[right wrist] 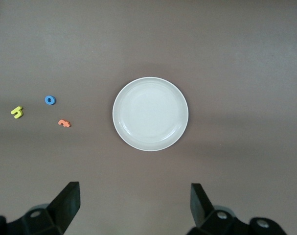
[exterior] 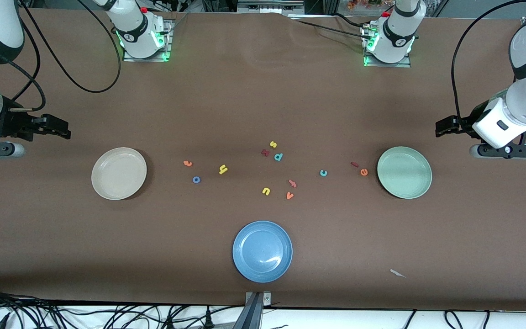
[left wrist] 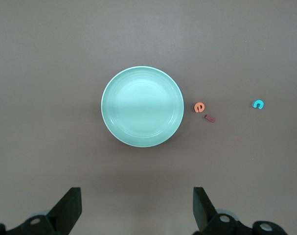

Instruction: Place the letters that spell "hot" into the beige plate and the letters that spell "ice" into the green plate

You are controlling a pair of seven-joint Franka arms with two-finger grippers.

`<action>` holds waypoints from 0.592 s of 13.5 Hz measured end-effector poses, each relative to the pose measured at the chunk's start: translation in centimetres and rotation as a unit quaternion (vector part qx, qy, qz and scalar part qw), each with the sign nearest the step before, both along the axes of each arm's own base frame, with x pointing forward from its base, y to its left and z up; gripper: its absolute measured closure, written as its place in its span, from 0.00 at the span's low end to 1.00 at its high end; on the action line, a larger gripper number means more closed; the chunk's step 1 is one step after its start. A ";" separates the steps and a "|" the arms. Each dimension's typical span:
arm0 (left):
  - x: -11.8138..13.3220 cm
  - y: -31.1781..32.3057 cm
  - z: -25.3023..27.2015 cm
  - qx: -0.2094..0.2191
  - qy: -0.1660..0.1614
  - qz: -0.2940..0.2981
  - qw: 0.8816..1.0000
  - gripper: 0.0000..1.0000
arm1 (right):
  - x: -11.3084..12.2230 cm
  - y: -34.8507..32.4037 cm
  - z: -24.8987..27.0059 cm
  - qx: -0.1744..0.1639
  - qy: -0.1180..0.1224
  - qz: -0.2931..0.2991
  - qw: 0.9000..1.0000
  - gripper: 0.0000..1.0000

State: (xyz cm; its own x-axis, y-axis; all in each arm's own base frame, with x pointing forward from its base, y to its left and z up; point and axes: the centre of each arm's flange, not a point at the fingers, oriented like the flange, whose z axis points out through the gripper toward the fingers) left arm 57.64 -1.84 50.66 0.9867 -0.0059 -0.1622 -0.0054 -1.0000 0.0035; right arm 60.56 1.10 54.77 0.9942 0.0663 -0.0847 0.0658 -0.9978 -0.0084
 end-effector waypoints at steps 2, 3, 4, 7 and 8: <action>0.0 0.0 0.0 0.000 -0.001 0.000 1.000 0.00 | 0.0 0.1 0.0 0.000 0.001 0.001 1.000 0.00; 0.1 0.0 0.0 0.000 -0.001 0.000 1.000 0.00 | 0.0 0.2 0.0 0.000 0.001 0.002 1.000 0.00; 0.1 -0.1 0.0 0.000 -0.002 0.000 1.000 0.00 | 0.0 0.3 -0.1 0.000 0.001 0.003 1.000 0.00; 0.1 -0.3 -0.1 0.000 -0.002 -0.002 1.000 0.00 | 0.0 0.6 -0.2 0.000 0.002 0.006 1.000 0.00; 0.1 -0.4 -0.1 0.000 -0.002 -0.003 1.000 0.00 | 0.0 0.7 -0.2 0.000 0.002 0.006 1.000 0.00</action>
